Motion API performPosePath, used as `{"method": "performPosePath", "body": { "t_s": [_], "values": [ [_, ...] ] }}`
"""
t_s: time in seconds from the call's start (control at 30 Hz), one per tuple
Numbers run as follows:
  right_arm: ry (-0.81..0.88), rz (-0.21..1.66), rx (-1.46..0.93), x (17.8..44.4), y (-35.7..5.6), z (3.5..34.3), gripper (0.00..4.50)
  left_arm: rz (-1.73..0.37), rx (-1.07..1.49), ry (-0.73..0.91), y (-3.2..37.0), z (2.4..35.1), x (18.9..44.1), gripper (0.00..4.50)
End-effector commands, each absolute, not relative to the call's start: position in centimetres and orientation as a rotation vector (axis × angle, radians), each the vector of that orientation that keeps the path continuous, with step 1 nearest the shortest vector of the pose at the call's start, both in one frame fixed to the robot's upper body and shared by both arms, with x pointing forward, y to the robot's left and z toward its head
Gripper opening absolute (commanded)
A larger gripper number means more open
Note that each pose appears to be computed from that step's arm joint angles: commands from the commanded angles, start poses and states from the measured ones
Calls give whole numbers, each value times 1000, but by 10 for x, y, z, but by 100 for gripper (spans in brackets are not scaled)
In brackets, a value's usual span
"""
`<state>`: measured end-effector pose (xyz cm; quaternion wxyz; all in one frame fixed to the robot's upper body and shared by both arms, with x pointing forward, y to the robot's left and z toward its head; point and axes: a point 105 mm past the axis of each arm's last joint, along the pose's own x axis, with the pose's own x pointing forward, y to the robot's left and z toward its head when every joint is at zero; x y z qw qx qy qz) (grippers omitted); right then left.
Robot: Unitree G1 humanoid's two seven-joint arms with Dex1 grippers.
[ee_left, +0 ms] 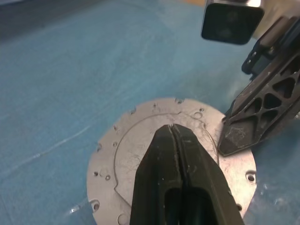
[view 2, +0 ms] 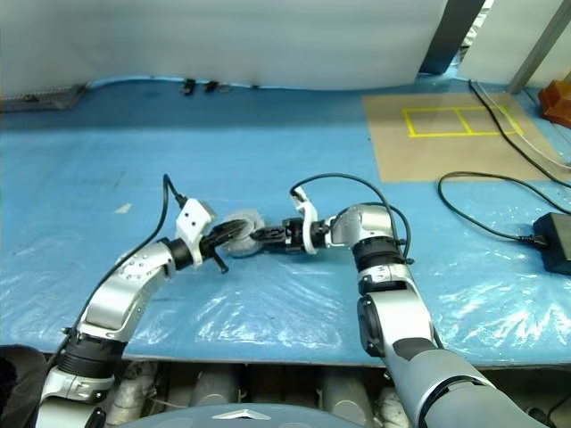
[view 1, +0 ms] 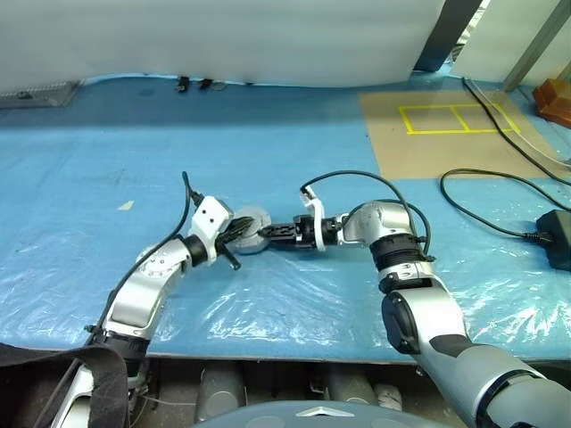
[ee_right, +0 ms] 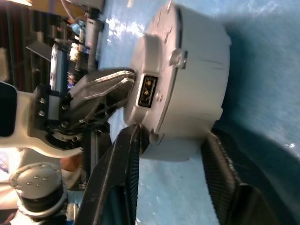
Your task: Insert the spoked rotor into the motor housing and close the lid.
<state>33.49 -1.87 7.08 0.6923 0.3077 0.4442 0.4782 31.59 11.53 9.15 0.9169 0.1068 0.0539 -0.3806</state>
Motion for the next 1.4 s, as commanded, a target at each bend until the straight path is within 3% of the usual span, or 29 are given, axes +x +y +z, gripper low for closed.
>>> {"method": "performPosePath", "body": {
  "t_s": [0.03, 0.2, 0.4, 0.5, 0.7, 0.83, 1.17, 1.4],
  "values": [
    [987, 1085, 677, 335, -5, 76, 118, -794, 212, 210, 116, 66, 309, 0],
    [993, 1051, 632, 336, -7, 67, 115, -743, 150, 157, 119, 76, 312, 0],
    [935, 1062, 686, 342, -6, 76, 115, -563, -149, -58, 146, 122, 317, 0],
    [856, 1058, 719, 351, -4, 86, 115, -486, -316, -136, 165, 137, 308, 0],
    [746, 1081, 850, 362, 6, 114, 115, -334, -521, -123, 193, 121, 277, 0],
    [672, 1116, 933, 369, 14, 137, 115, -262, -633, -143, 199, 116, 268, 95],
    [614, 1161, 951, 373, 28, 155, 115, -233, -875, -151, 187, 116, 274, 447],
    [598, 1190, 987, 371, 31, 164, 115, -296, -1023, -145, 177, 124, 282, 447]
  ]
}}
